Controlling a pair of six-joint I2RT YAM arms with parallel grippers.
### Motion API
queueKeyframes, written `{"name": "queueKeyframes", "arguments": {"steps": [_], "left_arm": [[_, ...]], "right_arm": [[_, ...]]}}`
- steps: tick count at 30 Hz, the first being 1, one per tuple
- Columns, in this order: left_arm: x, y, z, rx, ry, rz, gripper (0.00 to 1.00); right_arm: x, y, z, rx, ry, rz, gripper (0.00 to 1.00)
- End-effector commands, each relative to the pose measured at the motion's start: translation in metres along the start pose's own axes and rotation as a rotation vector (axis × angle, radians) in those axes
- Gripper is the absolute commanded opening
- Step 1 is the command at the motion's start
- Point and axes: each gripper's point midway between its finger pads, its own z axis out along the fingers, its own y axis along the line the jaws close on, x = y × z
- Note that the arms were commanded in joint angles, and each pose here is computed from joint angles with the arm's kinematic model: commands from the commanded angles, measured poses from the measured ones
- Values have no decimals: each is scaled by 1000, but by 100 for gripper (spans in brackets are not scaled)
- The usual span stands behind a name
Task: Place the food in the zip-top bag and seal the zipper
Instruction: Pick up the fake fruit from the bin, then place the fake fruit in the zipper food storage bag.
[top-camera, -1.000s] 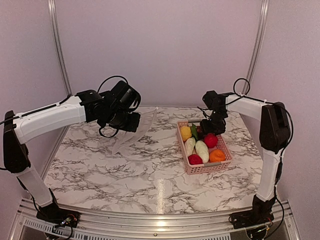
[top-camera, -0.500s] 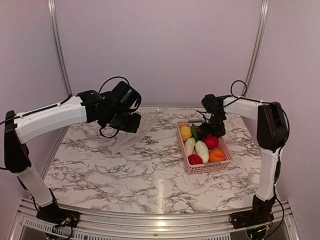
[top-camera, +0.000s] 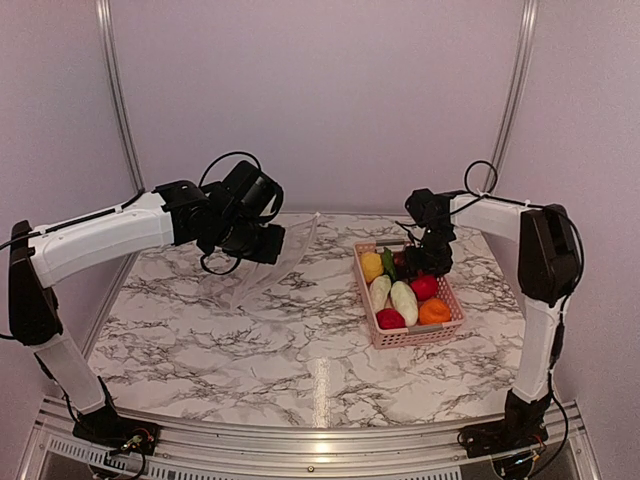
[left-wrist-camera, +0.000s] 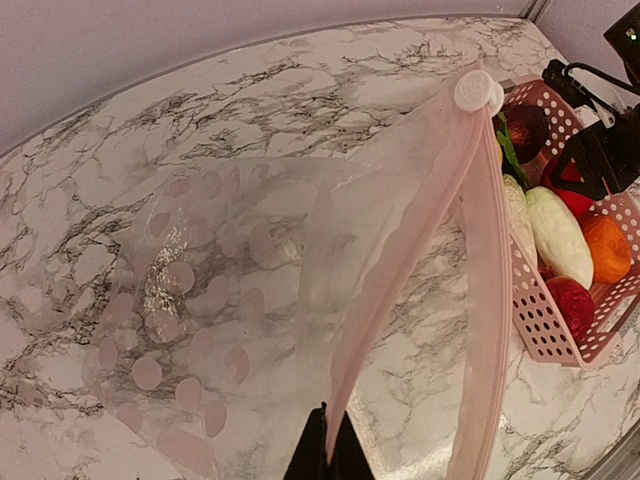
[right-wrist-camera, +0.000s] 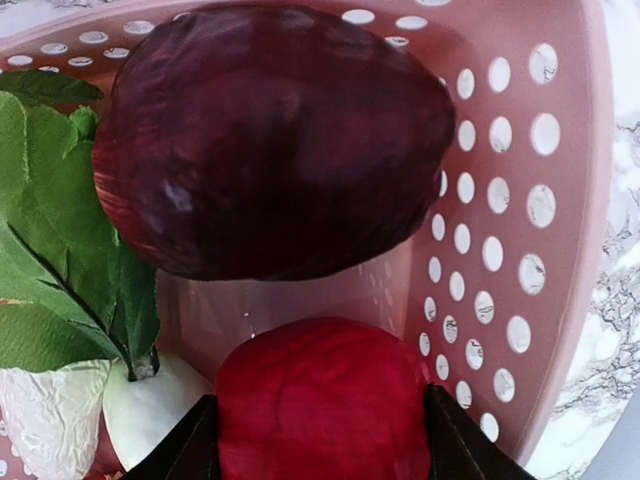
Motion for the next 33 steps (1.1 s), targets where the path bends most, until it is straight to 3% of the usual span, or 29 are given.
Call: {"name": "queueKeyframes", "arguments": {"steps": [1, 9, 14, 20, 27, 33], "left_arm": [[1, -4, 10, 15, 5, 3, 0], [3, -9, 17, 33, 13, -19, 0], [2, -10, 21, 37, 12, -38, 0], [-3, -12, 24, 49, 2, -66, 0], [-11, -16, 26, 82, -10, -119, 0], [-23, -21, 24, 122, -27, -171, 0]], "right_arm": [[-7, -4, -34, -25, -56, 30, 49], [-32, 28, -109, -172, -227, -5, 48], [-46, 84, -180, -350, -393, -107, 47], [-54, 132, -258, -591, -552, -119, 45], [-51, 178, -313, -896, -609, -103, 44], [-42, 212, -319, -1013, -587, -129, 43]]}}
